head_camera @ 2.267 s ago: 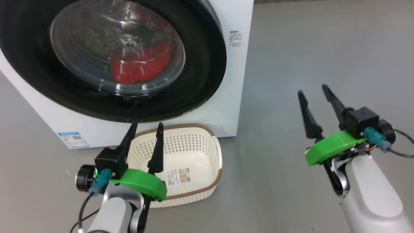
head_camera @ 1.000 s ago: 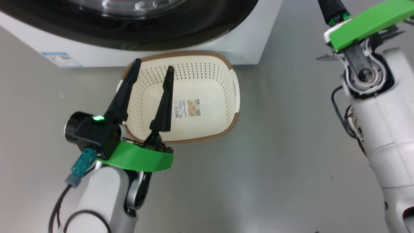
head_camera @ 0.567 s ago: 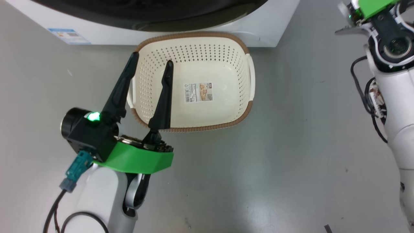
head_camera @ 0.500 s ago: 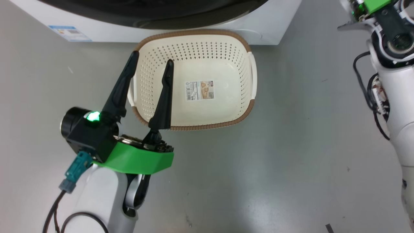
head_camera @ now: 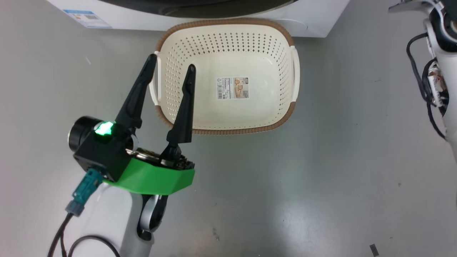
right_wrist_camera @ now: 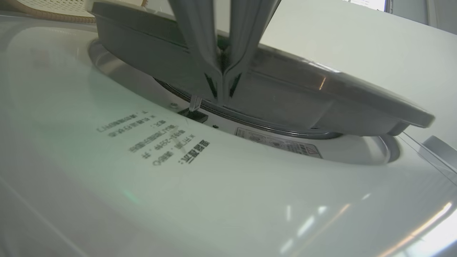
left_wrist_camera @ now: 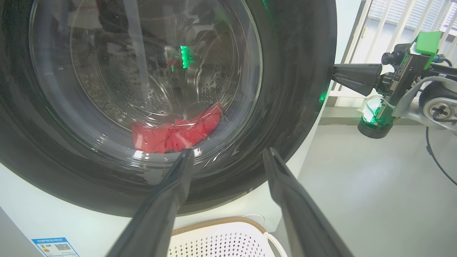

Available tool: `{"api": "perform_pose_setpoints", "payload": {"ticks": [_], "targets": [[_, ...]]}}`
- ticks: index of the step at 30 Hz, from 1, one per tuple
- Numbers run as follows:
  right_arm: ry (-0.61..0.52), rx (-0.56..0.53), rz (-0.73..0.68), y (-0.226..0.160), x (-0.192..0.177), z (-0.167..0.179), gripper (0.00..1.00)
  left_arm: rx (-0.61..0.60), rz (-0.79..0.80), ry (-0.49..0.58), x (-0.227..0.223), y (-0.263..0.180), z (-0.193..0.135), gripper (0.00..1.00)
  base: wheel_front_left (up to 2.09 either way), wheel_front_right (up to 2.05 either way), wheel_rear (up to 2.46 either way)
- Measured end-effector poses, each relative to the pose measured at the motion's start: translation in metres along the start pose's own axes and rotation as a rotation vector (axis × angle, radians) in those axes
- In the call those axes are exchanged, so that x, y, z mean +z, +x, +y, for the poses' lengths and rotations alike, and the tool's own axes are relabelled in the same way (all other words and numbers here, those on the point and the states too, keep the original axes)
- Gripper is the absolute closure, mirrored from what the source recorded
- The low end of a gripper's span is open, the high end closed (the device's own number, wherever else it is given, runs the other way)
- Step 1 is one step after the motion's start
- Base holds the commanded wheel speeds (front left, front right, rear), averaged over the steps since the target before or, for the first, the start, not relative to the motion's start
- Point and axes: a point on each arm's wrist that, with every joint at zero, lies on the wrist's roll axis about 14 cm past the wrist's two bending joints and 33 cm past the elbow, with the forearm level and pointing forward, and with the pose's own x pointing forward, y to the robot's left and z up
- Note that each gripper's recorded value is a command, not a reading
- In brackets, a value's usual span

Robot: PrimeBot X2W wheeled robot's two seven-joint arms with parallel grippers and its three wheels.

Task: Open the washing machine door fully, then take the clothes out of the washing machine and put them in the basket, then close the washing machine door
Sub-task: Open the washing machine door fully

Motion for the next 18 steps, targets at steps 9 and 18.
{"api": "perform_pose_setpoints", "payload": {"ticks": [9,18], "targets": [[-0.009,-0.005,0.041,0.014,-0.003,-0.007,1.0,0.017,0.022,0.008,-0.008,-0.002,0.007,0.0,0.0,0.0,0.0],[0.02,0.001,0.101,0.018,-0.011,-0.008,1.0,0.022,0.029,0.004,-0.011,-0.001,0.01,0.0,0.0,0.0,0.0]]}}
